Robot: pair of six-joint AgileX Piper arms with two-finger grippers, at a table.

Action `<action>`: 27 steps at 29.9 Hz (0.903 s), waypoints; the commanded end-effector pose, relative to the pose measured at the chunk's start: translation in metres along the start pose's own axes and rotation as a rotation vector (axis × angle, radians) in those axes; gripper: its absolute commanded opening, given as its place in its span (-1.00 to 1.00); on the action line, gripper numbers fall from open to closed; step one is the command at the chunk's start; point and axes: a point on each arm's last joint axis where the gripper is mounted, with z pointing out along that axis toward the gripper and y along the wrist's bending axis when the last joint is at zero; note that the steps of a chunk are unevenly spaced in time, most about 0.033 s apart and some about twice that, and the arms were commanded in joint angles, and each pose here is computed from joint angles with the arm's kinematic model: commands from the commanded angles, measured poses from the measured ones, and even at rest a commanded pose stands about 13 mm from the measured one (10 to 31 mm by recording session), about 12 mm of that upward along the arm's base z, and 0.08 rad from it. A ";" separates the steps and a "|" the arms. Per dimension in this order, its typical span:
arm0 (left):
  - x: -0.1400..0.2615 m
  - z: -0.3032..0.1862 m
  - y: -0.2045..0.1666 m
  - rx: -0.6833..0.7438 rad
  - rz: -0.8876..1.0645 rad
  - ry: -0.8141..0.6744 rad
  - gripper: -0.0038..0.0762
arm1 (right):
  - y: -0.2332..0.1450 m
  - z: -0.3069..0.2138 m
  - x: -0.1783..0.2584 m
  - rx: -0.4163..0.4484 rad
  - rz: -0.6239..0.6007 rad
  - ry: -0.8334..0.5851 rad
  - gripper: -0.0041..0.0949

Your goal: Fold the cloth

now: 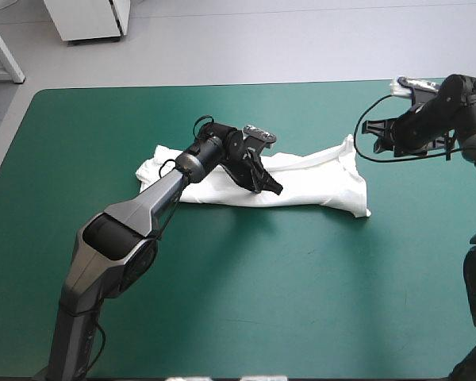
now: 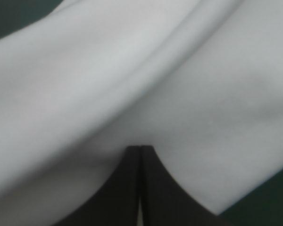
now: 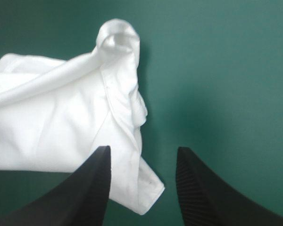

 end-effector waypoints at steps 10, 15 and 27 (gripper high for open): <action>-0.005 -0.024 -0.005 0.009 0.007 -0.035 -0.93 | -0.003 0.062 0.010 -0.171 -0.025 0.112 0.44; -0.005 -0.024 -0.005 0.009 0.007 -0.035 -0.93 | -0.004 0.094 0.012 -0.232 -0.001 0.177 0.42; -0.006 -0.024 -0.005 0.008 0.007 -0.043 -0.93 | 0.010 0.126 0.021 -0.318 -0.011 0.268 -0.11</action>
